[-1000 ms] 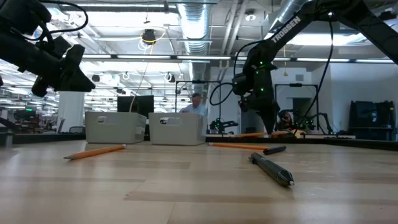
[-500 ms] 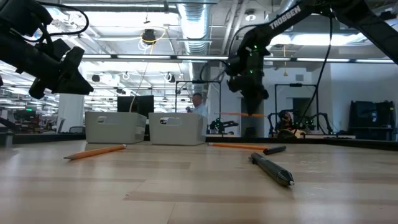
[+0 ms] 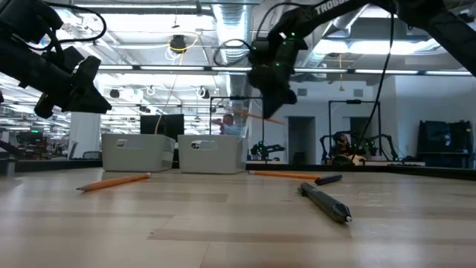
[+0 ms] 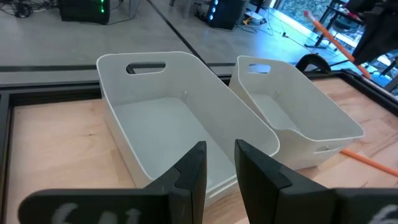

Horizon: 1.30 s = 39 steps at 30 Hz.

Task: Sort pens & pencils
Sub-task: Put the top orange pencil into the right gray bin

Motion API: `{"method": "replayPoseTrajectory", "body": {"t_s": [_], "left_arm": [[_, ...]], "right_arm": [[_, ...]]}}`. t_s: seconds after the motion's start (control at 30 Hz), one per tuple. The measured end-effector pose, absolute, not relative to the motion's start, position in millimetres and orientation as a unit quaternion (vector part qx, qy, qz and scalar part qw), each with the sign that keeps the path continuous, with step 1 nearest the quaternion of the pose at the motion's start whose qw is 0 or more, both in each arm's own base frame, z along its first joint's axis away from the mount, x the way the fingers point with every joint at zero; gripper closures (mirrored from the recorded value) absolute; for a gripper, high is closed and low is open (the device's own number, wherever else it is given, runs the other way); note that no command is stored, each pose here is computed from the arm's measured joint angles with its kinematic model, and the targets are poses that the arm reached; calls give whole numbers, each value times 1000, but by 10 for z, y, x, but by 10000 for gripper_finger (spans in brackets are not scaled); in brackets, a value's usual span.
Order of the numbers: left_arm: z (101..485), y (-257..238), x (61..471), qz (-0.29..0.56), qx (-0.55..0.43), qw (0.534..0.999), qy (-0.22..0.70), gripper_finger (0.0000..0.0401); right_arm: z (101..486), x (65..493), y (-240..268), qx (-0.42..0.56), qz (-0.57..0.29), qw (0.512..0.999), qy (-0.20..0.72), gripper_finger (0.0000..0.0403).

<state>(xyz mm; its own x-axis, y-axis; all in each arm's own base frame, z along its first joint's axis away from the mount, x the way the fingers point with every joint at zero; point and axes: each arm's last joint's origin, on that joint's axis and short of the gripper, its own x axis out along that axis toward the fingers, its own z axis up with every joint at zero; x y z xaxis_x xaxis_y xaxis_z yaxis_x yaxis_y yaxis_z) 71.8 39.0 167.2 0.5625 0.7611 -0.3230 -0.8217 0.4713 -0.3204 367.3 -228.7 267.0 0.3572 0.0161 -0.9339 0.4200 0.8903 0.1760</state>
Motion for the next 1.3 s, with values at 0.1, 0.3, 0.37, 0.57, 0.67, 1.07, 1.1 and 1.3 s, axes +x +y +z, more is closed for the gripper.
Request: {"method": "replayPoseTrajectory", "body": {"t_s": [0.1, 0.3, 0.37, 0.57, 0.67, 1.07, 1.1, 1.3], "left_arm": [[1671, 390, 718, 463, -224, 855, 68, 328], [1670, 390, 718, 463, -221, 856, 70, 328], [1670, 390, 718, 462, -214, 858, 74, 328], [1669, 388, 721, 454, -182, 867, 92, 328], [1665, 379, 729, 435, -181, 876, 102, 328], [1657, 360, 748, 389, -163, 898, 127, 328], [1657, 360, 748, 389, -163, 898, 127, 328], [1657, 360, 748, 389, -163, 898, 127, 328]], "right_arm": [[2704, 3821, -2199, 224, -118, 822, 509, 351], [2789, 4086, -2041, 267, -138, 852, 429, 351], [2824, 4169, -1985, 283, -147, 859, 400, 351], [2869, 4342, -1754, 297, -192, 863, 361, 351], [2867, 4379, -1662, 301, -223, 856, 356, 351], [2606, 4364, -1581, 325, -316, 816, 358, 351], [2566, 4355, -1580, 326, -317, 813, 364, 351], [2389, 4356, -1577, 342, -322, 807, 357, 351]]}}
